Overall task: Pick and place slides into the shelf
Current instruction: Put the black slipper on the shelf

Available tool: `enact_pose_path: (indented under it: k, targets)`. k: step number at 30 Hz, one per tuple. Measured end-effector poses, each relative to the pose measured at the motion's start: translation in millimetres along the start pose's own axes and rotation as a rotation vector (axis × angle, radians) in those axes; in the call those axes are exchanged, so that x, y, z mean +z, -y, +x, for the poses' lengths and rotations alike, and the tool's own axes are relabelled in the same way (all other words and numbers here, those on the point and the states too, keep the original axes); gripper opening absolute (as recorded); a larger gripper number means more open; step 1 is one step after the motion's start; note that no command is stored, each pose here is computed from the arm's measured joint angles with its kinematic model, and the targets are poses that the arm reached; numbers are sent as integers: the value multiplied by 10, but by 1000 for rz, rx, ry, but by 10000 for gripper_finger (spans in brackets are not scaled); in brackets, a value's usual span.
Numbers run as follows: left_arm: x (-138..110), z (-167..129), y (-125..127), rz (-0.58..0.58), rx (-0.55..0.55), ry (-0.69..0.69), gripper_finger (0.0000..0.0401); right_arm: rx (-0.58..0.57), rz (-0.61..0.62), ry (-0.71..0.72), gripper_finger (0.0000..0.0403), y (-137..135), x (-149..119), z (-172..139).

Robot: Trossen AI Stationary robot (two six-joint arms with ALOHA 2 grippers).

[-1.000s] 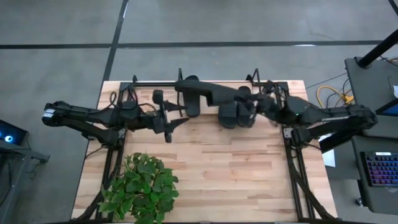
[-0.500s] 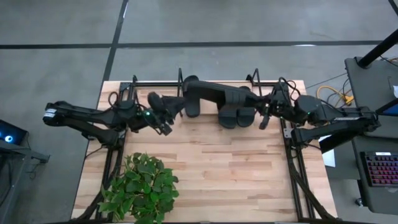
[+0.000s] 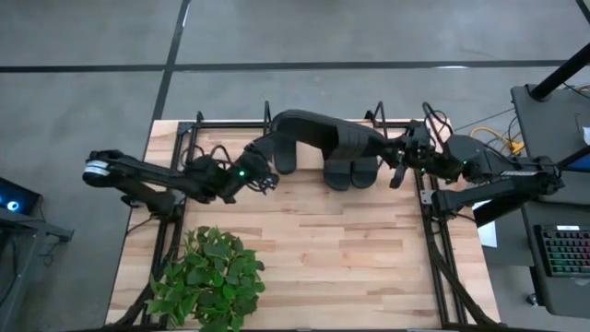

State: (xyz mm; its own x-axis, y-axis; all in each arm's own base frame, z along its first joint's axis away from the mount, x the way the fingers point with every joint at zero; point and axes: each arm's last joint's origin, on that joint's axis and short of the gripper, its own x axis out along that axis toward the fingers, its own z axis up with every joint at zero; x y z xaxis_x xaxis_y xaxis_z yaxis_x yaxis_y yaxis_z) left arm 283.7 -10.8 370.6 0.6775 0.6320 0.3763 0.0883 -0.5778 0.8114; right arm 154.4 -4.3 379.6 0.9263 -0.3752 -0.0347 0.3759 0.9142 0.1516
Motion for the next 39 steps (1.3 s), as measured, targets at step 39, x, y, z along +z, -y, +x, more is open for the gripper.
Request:
enact_pose_path:
  k: [39]
  targets:
    - [203, 204, 307, -275, 5, -172, 56, 104, -145, -145, 71, -135, 197, 137]
